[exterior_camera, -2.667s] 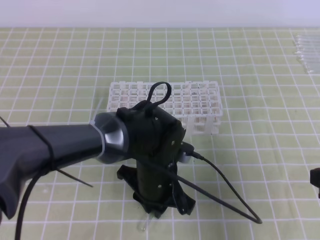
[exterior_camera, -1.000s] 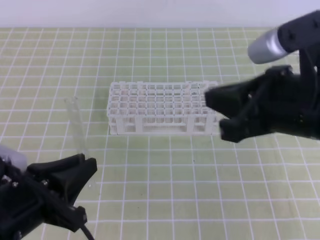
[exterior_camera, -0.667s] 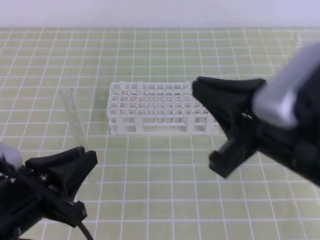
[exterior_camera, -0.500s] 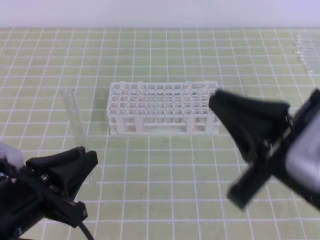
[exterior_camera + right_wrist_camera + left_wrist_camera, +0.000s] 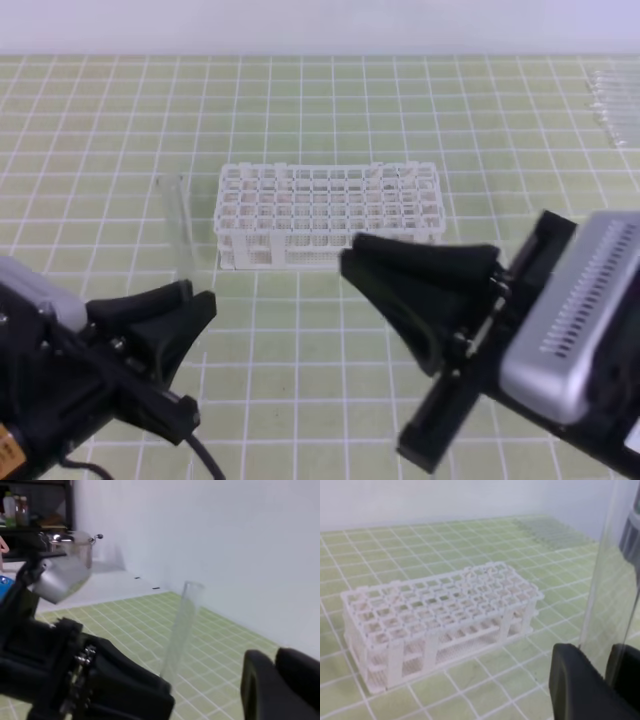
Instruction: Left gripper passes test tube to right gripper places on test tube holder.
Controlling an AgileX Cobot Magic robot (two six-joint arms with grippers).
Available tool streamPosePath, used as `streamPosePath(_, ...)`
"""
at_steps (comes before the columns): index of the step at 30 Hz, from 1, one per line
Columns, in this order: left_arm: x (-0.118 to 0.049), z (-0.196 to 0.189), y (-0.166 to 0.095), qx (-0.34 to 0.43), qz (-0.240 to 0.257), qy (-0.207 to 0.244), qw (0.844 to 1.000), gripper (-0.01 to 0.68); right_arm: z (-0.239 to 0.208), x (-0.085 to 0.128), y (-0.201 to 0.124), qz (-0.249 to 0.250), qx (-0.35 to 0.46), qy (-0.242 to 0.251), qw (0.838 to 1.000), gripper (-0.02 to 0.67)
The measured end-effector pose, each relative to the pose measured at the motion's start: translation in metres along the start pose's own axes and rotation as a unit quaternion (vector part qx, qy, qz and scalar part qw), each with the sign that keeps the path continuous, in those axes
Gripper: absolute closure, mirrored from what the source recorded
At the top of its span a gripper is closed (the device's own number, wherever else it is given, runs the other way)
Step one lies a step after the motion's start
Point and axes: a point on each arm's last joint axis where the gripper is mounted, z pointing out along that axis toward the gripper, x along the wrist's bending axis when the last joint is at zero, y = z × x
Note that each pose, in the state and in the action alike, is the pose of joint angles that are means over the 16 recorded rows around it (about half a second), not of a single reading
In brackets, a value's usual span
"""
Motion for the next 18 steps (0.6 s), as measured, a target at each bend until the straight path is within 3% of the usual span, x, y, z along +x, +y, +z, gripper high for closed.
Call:
streamPosePath(11, -0.003, 0.009, 0.000, -0.016, 0.026, -0.018, 0.999, 0.643, 0.038, 0.006, 0.016, 0.002, -0.007, 0.020, 1.000, 0.333)
streamPosePath(18, -0.003, 0.010, -0.002, -0.010, 0.029, -0.020, 0.999, 0.624, 0.061, 0.008, 0.018, 0.016, -0.001, 0.020, 1.000, 0.255)
